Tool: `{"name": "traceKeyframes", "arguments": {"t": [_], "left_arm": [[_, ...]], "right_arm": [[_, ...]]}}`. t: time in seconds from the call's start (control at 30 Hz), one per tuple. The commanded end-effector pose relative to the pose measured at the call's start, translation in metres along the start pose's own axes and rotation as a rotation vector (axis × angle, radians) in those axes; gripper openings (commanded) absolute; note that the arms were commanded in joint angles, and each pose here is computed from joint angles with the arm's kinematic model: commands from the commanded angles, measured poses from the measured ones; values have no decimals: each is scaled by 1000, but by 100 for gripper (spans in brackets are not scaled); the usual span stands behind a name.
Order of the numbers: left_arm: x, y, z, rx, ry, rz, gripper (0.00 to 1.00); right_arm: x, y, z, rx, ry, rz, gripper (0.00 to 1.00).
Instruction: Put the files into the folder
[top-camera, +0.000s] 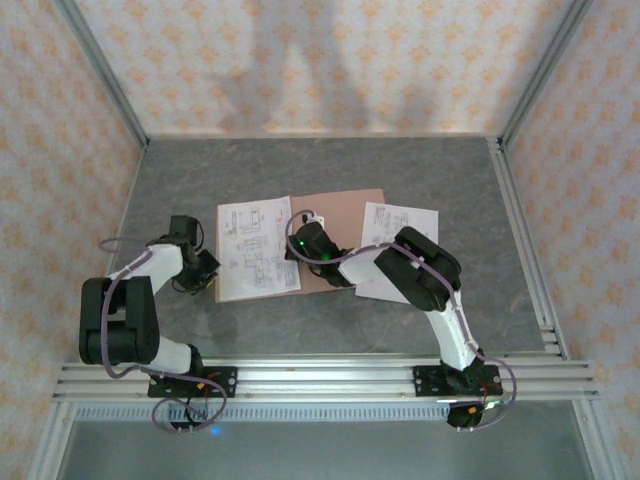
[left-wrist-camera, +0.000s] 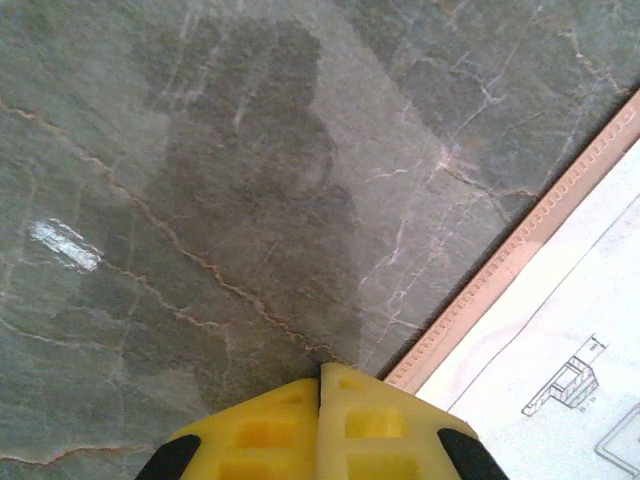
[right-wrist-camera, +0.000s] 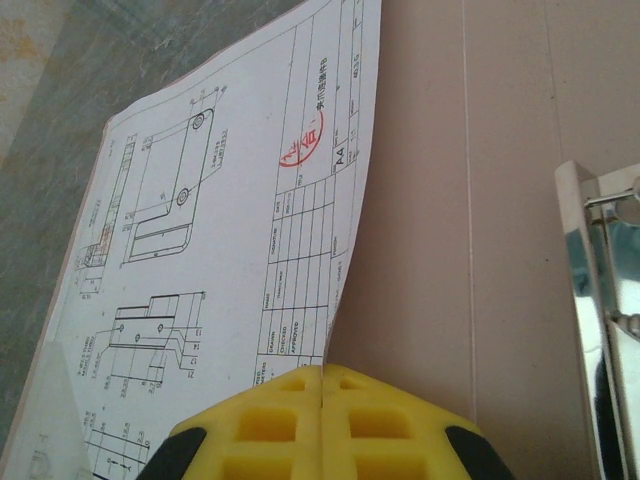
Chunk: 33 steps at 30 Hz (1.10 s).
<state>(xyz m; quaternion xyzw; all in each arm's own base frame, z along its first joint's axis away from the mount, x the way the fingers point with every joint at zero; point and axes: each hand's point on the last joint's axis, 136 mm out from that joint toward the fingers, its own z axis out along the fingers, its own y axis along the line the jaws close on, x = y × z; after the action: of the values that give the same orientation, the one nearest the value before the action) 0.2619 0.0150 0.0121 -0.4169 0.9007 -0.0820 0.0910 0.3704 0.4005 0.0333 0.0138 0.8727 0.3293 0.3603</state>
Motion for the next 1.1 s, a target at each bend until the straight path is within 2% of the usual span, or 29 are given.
{"name": "traceKeyframes", "arguments": {"t": [0.0,0.3,0.6,1.07], "left_arm": [[20,4,16,-12,56,2,1],[28,1,24,-4,65,-3,0],[28,1,22,-9,57,-3,1],[28,1,22,-9,44,-14,1]], "right_arm": [[0,2,-1,10,-17,38,0],[6,14,6,2,-7,66,0],[3,1,-8,52,-38,78,0],[11,-1,-14,121,-15,66,0]]}}
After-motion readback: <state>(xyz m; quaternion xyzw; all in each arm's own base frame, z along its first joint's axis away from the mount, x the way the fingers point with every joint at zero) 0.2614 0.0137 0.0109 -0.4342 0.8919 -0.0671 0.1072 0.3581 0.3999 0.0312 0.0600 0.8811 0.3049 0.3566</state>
